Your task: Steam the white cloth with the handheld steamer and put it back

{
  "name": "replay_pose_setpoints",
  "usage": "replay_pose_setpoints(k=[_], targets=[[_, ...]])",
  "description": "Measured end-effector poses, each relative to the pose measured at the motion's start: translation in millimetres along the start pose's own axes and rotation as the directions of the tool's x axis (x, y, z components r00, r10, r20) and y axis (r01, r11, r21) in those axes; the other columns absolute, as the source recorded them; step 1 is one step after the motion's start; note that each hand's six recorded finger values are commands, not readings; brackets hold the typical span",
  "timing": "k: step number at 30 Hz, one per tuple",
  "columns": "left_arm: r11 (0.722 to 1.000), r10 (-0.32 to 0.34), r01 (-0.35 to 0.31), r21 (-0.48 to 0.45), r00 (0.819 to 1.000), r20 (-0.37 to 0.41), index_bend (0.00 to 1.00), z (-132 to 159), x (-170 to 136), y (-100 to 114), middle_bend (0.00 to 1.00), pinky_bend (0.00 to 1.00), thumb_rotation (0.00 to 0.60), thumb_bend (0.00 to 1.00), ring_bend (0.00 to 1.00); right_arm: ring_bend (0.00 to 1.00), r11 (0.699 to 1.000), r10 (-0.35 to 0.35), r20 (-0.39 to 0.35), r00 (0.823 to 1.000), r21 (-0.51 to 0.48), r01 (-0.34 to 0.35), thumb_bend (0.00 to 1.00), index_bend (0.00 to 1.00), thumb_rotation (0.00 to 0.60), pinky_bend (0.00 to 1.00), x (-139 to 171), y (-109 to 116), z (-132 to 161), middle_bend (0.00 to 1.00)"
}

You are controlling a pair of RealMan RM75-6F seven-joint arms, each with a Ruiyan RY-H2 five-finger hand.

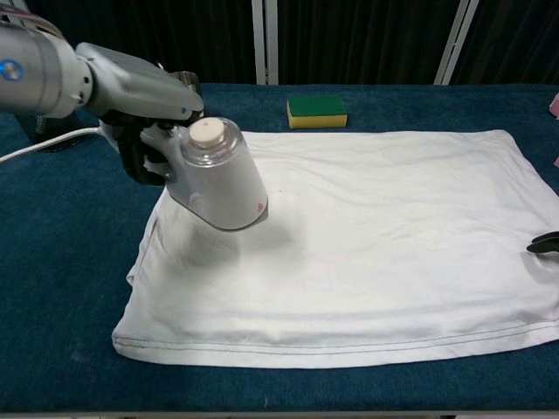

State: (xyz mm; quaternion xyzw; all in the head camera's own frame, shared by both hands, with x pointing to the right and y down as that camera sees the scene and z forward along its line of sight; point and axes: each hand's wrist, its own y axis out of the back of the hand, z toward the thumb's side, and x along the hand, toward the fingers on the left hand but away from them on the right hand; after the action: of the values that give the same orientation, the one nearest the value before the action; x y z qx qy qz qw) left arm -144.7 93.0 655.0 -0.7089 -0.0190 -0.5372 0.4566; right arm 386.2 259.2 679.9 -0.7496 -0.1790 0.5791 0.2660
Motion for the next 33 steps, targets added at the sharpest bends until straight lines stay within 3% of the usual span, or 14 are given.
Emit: replay_pose_setpoints(k=[7,15,21,26,33], targets=[[0.990,-0.076,0.080,0.120,0.997,-0.032,0.85,44.5,27.5,0.7,0.88,0.68,0.600,0.64,0.77,0.04,1.000,0.002,-0.007,1.000,-0.006,-0.002,0.61,0.08,0.600,0.20,-2.8,-4.8,-0.9,0.09],[0.990,-0.116,0.123,0.075,0.990,-0.080,0.85,47.9,52.8,6.2,0.88,0.68,0.600,0.64,0.77,0.04,1.000,0.001,-0.009,1.000,-0.013,-0.001,0.61,0.08,0.600,0.20,-4.7,-6.5,-1.5,0.09],[0.985,-0.172,0.171,-0.016,0.979,-0.109,0.85,30.5,64.4,-2.3,0.88,0.68,0.600,0.64,0.77,0.04,1.000,0.000,-0.009,1.000,-0.017,0.000,0.61,0.08,0.600,0.20,-5.8,-7.2,-1.7,0.09],[0.969,-0.233,0.215,-0.121,0.959,-0.162,0.85,1.9,69.8,-17.1,0.88,0.68,0.600,0.64,0.77,0.04,1.000,-0.001,-0.012,1.000,-0.017,0.001,0.61,0.08,0.600,0.20,-7.9,-6.6,-0.3,0.09],[0.942,-0.273,0.210,-0.263,0.934,-0.232,0.85,-43.8,63.7,-30.8,0.88,0.68,0.600,0.64,0.77,0.04,1.000,-0.006,-0.015,1.000,-0.016,0.005,0.61,0.08,0.600,0.20,-9.9,-4.3,1.0,0.09]])
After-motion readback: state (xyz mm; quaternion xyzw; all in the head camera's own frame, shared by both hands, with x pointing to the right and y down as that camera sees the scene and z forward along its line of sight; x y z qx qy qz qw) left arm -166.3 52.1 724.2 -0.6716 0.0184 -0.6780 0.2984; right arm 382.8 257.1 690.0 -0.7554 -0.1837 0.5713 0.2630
